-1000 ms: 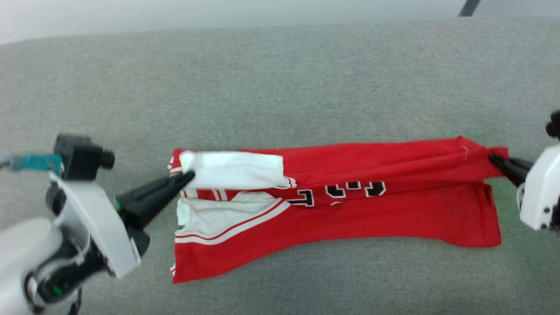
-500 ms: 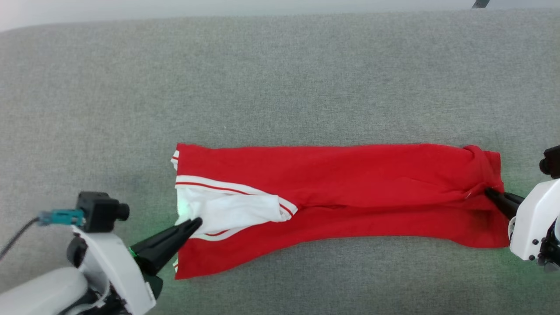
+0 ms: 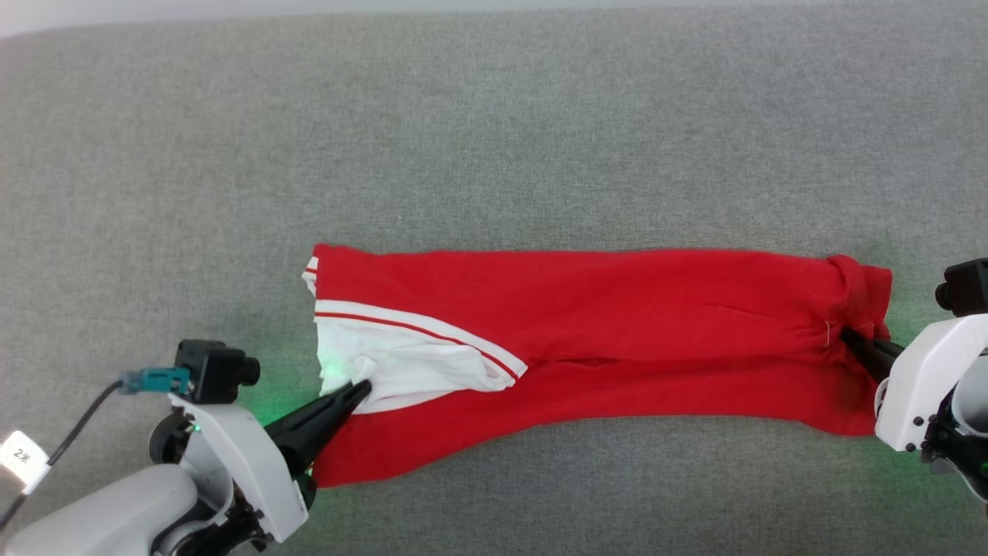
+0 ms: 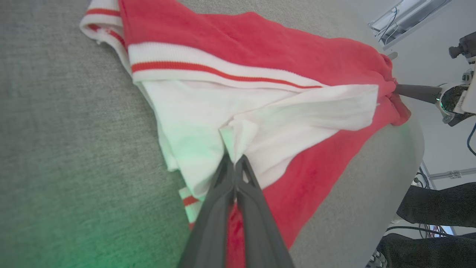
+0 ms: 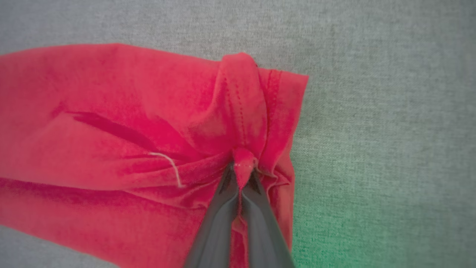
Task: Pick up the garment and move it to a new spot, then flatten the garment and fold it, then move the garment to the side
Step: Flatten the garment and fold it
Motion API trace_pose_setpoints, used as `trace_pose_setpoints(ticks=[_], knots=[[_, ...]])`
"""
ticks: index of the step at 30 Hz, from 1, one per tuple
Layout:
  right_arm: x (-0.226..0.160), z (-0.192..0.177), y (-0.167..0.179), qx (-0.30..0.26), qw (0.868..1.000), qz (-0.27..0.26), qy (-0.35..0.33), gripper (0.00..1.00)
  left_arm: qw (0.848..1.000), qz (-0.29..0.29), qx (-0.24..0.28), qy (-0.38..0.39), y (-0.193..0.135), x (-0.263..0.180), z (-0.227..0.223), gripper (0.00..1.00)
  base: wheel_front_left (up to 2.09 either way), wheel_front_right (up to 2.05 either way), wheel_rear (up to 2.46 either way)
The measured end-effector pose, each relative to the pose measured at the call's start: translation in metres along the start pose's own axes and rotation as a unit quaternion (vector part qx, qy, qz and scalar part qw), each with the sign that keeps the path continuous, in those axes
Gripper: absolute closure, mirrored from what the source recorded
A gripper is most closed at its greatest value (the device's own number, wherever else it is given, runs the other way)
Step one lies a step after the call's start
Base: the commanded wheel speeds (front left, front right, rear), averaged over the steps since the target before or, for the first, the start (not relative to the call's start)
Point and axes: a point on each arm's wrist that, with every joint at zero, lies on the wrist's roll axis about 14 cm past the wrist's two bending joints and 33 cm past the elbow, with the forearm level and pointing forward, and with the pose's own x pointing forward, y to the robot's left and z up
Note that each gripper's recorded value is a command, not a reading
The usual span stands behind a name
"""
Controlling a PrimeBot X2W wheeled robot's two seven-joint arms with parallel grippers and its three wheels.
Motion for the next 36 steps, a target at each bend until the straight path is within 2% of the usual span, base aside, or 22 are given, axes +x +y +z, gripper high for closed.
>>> trace_pose_setpoints(ticks=[1,2,3,4,5,10,16,23,27,33,36], knots=[[0.0,0.0,0.001,-0.001,1.0,0.001,-0.002,1.0,1.0,0.002,0.0,-0.001,0.0,0.0,0.0,0.82,0.0,0.0,0.0],[-0.001,0.001,0.002,-0.002,1.0,0.002,-0.004,0.87,1.0,0.002,0.001,-0.002,0.0,0.0,0.0,0.67,0.0,0.0,0.0],[-0.002,0.003,0.003,-0.004,1.0,0.003,-0.01,0.62,1.0,0.003,0.002,-0.005,-0.001,0.0,0.0,0.52,0.0,0.0,0.0],[-0.003,0.004,0.005,-0.004,1.0,0.005,-0.014,0.21,1.0,0.004,0.003,-0.006,-0.001,-0.001,-0.001,0.16,0.0,0.0,0.0],[-0.005,0.006,0.007,-0.005,1.0,0.007,-0.019,0.0,1.0,0.005,0.004,-0.009,-0.002,-0.002,0.0,0.0,0.0,0.0,0.0],[-0.021,0.021,0.007,-0.006,0.999,0.009,-0.049,0.0,0.999,0.009,0.01,-0.036,-0.006,-0.011,0.01,0.0,0.0,0.0,0.0],[-0.036,0.028,-0.007,-0.002,0.998,-0.007,-0.055,0.0,0.995,0.031,-0.01,-0.092,-0.001,-0.028,0.031,0.0,0.0,0.0,0.0],[-0.034,0.018,-0.019,0.021,0.999,-0.022,-0.032,0.0,0.982,0.092,-0.03,-0.164,0.02,-0.052,0.035,0.0,0.0,0.0,0.0],[-0.028,0.013,-0.019,0.027,0.999,-0.024,-0.014,0.0,0.969,0.129,-0.065,-0.198,0.031,-0.066,0.023,0.0,0.0,0.0,0.0],[-0.02,0.002,-0.022,0.036,0.999,-0.031,0.019,0.0,0.953,0.177,-0.054,-0.238,0.045,-0.087,0.02,0.0,0.0,0.0,0.0],[-0.015,-0.002,-0.02,0.043,0.998,-0.028,0.035,0.0,0.945,0.198,-0.018,-0.259,0.05,-0.098,0.031,0.0,0.0,0.0,0.0]])
